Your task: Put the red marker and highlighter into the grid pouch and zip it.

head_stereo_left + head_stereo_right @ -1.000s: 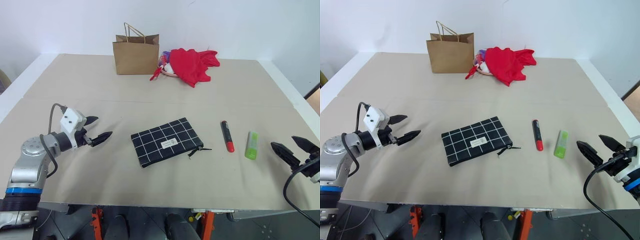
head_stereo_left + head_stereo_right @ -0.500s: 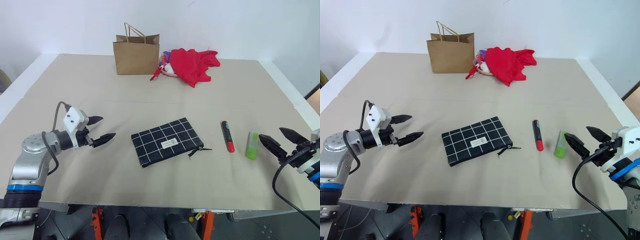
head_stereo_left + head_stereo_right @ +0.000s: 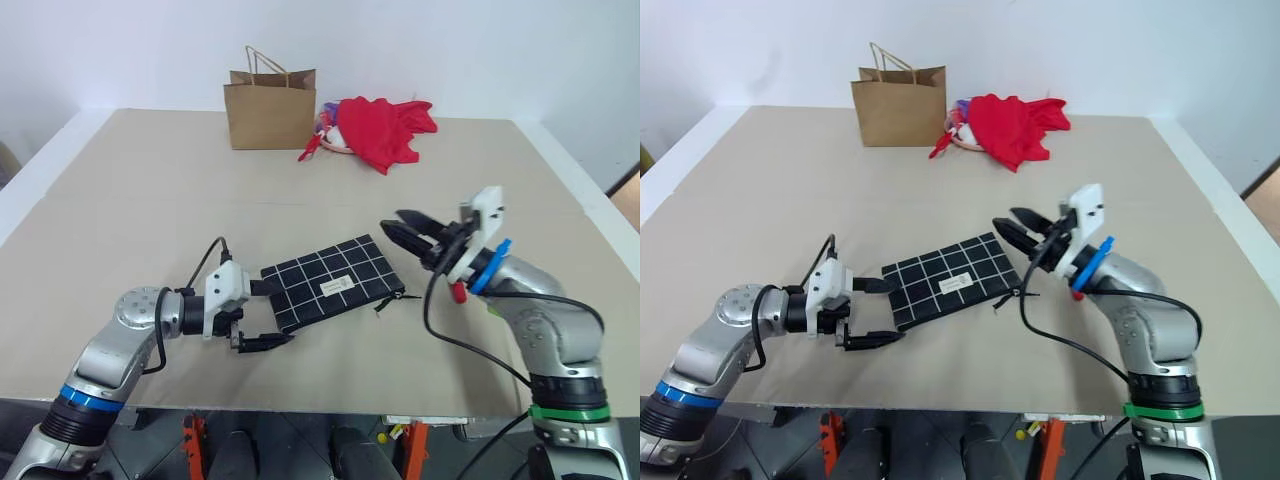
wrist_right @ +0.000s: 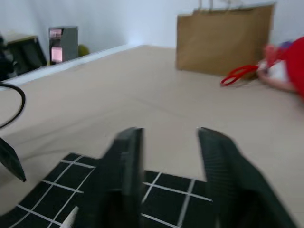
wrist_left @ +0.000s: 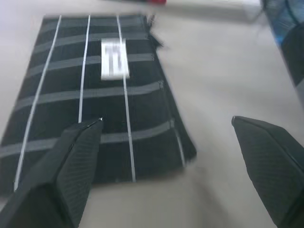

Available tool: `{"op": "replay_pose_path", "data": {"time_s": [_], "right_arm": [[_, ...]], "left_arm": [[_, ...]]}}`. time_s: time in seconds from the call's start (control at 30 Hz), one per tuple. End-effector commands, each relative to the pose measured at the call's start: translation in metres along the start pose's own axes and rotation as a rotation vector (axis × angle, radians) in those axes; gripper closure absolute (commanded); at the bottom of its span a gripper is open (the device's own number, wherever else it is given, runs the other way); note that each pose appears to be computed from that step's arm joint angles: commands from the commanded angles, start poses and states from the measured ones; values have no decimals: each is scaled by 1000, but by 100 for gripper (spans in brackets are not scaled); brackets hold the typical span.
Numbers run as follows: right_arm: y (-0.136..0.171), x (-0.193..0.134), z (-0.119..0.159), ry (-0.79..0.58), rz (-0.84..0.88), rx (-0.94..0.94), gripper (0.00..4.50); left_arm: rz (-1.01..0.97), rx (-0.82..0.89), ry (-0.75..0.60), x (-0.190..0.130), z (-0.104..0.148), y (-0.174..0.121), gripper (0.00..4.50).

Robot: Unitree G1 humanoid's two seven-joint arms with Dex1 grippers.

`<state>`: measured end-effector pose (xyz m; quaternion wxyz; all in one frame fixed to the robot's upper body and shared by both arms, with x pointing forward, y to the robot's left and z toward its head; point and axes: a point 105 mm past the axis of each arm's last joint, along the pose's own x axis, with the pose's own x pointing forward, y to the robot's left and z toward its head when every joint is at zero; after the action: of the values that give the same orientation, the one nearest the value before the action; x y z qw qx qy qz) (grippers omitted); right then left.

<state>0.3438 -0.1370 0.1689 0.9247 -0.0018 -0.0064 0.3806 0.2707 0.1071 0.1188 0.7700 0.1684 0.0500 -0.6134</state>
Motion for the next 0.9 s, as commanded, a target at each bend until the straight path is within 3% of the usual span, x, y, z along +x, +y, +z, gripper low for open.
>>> {"op": "replay_pose_path", "data": {"time_s": [0.03, 0.33, 0.6, 0.9], "right_arm": [[-2, 6, -17, 16, -20, -38, 444], [9, 7, -71, 146, 18, -54, 444], [10, 13, -71, 128, 15, -60, 444], [11, 18, -68, 106, 12, -65, 444]], "left_arm": [[-13, 63, -18, 6, 9, -3, 0], [12, 129, -2, 2, 8, -4, 0], [125, 455, 61, -10, 10, 18, 0], [77, 566, 89, -11, -3, 22, 0]]}}
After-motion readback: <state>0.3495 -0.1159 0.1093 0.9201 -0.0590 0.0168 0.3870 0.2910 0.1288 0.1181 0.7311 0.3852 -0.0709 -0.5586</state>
